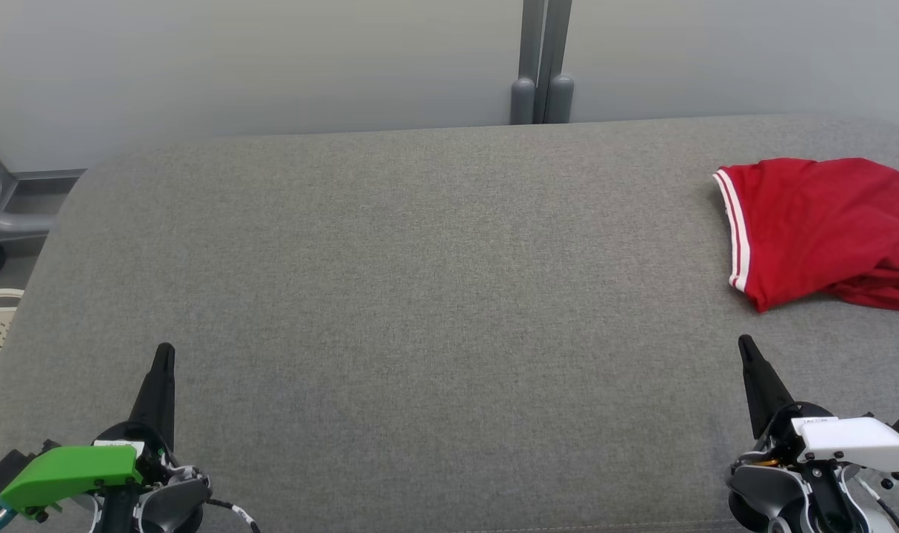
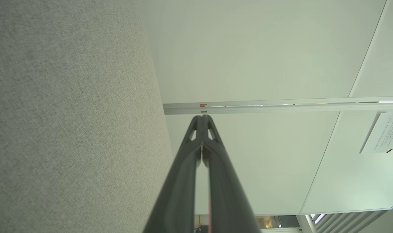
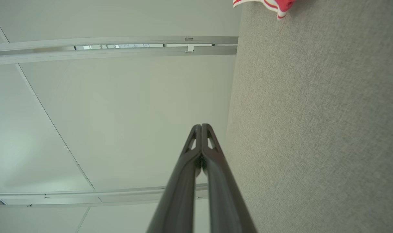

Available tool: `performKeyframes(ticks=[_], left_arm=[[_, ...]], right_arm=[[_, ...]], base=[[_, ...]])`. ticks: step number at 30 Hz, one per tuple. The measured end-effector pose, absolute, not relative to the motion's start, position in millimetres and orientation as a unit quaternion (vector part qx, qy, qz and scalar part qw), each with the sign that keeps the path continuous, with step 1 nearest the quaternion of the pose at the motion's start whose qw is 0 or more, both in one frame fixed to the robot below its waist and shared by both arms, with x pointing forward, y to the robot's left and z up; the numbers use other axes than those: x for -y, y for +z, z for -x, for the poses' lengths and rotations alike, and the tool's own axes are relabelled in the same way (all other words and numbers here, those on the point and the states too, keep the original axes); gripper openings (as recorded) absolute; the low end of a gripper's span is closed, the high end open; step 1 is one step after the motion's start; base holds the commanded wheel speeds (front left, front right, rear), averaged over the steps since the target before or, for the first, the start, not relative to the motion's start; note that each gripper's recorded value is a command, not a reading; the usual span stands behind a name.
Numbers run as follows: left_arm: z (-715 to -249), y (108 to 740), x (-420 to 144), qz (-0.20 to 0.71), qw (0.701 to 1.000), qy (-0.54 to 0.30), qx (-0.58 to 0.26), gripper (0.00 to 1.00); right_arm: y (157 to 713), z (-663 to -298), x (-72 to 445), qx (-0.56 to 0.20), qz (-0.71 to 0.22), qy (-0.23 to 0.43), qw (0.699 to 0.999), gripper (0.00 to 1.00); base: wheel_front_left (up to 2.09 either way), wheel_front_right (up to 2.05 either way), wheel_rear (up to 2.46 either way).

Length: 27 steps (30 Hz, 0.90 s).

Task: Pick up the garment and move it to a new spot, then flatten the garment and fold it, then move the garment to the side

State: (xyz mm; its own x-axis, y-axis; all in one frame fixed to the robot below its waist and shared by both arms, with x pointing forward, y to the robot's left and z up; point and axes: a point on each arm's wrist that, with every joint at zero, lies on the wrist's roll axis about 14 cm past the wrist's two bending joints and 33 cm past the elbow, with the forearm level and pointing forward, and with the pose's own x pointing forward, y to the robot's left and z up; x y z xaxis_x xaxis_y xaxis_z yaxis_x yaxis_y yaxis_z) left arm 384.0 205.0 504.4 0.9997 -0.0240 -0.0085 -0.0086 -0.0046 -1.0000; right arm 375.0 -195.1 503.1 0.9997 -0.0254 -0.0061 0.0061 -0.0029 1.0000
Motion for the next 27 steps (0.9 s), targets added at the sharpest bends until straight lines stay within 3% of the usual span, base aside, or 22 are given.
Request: performKeyframes(ticks=[27], left_arm=[[-384.0, 504.4, -204.9, 0.709, 0.705, -0.005, -0.012, 0.0]], right_arm=[[503.3, -375.1, 195.1, 0.007, -0.708, -0.011, 0.706, 0.0]], base=[[0.0, 0.0, 0.0]])
